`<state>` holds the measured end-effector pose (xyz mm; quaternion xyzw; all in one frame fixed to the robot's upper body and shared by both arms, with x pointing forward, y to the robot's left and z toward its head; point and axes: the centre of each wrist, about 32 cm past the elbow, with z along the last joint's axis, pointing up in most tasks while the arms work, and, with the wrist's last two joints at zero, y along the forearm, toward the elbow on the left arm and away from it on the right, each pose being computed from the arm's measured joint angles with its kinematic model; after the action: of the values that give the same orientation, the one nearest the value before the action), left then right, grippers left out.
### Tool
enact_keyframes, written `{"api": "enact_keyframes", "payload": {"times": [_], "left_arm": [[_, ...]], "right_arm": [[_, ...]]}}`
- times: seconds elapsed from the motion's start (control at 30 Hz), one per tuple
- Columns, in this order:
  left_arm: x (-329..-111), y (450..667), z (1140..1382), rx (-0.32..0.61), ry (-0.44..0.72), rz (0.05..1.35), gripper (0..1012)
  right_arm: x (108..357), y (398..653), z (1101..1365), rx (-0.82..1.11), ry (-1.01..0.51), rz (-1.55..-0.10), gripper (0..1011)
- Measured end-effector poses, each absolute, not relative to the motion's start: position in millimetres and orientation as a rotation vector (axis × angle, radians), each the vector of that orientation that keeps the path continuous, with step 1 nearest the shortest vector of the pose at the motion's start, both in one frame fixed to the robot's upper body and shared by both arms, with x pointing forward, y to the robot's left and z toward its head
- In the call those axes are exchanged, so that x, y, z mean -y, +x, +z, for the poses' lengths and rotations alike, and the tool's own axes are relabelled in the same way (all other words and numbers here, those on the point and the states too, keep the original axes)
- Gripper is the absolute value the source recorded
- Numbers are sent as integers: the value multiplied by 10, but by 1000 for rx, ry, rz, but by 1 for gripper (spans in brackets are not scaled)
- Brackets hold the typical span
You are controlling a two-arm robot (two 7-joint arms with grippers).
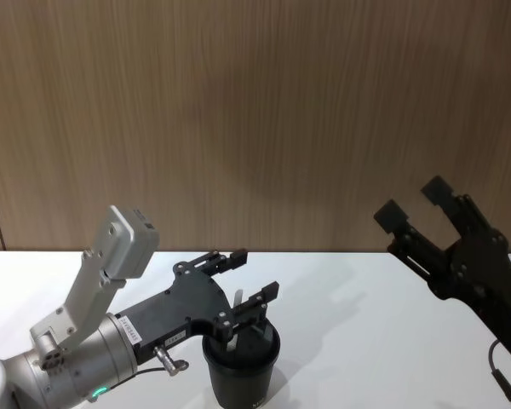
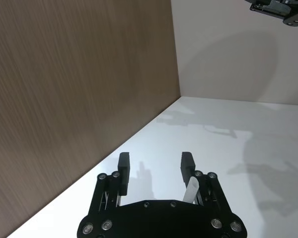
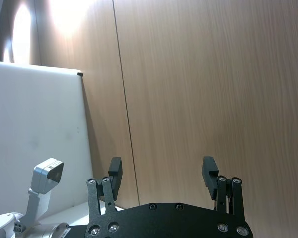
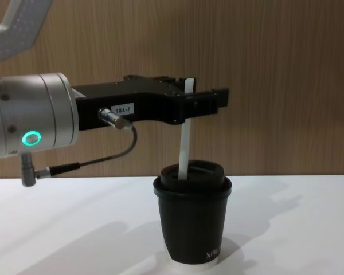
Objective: Pick up the straw with one hand, pass it to the other hand, and insert it into the cup.
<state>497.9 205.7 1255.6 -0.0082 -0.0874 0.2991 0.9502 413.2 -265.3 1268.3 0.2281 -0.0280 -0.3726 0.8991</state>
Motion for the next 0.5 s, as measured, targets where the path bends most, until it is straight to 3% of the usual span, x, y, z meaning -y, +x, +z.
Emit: {"api": "enact_keyframes", "payload": {"times": [0.37,0.5], "left_arm": [[-2066,4963,12576,189,-53,615,939],[-2073,4949,12606,200,-95,618,1003]], "right_arm": [[2653,4132,12683,58,472,-771,1001],[2653,4132,12683,58,472,-771,1001]]}}
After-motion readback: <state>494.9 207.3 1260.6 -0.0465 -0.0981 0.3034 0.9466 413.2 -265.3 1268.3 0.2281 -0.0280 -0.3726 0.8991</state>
